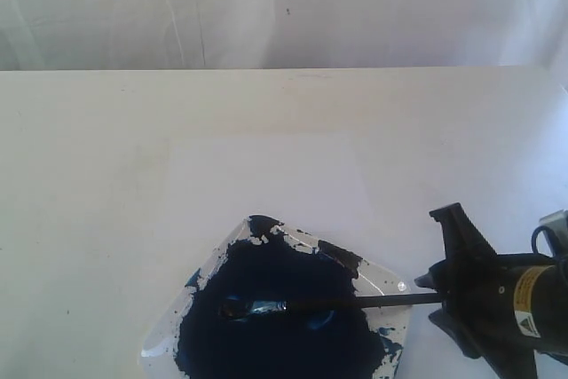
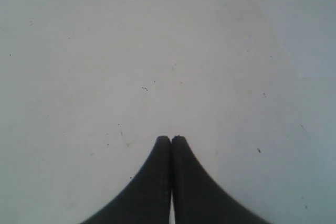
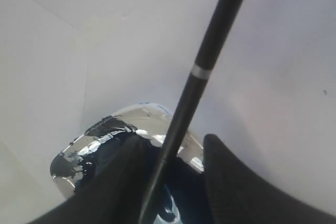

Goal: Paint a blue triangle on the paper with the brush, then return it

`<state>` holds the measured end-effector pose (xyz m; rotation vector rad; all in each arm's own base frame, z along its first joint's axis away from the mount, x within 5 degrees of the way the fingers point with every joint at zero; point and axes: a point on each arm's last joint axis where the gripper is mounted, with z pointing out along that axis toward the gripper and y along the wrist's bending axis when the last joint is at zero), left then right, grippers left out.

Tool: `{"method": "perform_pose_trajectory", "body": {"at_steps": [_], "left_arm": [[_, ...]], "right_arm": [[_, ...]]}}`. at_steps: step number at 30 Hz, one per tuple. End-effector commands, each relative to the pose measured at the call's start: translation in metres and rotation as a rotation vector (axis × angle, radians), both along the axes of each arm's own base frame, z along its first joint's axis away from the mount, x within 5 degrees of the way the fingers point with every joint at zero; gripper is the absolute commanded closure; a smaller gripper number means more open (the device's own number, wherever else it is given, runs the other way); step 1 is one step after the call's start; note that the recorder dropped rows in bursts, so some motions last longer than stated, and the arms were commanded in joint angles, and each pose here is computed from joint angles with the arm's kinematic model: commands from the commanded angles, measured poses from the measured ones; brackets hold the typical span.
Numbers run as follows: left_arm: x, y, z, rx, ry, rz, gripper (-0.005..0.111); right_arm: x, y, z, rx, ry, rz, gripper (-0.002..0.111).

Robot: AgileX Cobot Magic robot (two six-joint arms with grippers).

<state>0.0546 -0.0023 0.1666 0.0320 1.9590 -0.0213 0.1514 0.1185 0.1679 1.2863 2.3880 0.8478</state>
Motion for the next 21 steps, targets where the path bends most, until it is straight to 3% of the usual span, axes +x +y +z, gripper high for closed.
{"method": "perform_pose_trajectory", "body": {"at_steps": [1,21], "left_arm": [[0.0,0.0,-0.002,-0.005,0.011,0.004,0.107],[0.0,0.0,-0.002,-0.005,0.011,0.004,0.107]], "right_arm": [[-0.002,-0.002,-0.005,-0.019,0.026,-0.007,0.073],[0.012,0.0,-0.026,-0.004,0.073,-0.04,0.073]]}}
